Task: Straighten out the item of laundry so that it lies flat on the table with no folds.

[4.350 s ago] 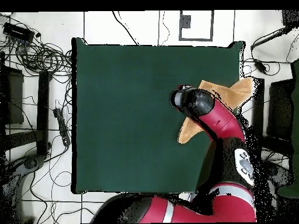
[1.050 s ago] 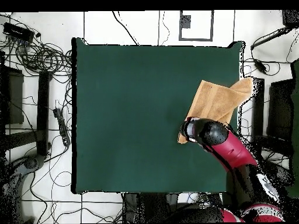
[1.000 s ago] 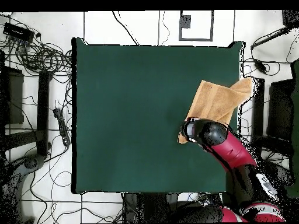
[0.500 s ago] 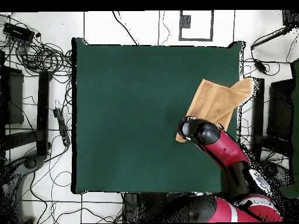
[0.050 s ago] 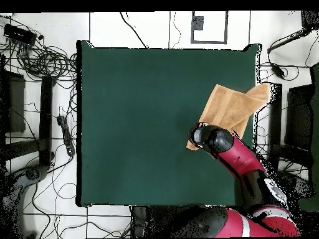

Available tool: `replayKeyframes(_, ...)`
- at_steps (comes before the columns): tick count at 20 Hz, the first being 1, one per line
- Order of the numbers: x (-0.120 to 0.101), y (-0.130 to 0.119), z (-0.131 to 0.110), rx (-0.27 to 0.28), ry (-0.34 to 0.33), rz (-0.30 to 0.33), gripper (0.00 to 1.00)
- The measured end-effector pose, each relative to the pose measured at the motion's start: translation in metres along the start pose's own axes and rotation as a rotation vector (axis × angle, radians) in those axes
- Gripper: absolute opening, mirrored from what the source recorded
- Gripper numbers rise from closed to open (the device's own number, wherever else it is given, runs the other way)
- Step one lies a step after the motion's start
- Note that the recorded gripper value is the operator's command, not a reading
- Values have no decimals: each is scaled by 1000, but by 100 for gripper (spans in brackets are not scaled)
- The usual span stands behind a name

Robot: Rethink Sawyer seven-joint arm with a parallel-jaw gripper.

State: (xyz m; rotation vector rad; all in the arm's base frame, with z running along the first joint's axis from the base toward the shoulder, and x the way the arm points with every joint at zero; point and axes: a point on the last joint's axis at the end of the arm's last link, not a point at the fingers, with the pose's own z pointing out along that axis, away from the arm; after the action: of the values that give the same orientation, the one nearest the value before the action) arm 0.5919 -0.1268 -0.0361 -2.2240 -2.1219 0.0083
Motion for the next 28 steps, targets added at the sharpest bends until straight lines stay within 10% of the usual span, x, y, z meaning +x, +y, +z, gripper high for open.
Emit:
replayKeyframes(15,0,5,0,-6,8,26,0)
replayKeyframes(28,5,19,0,-9,39,350,0)
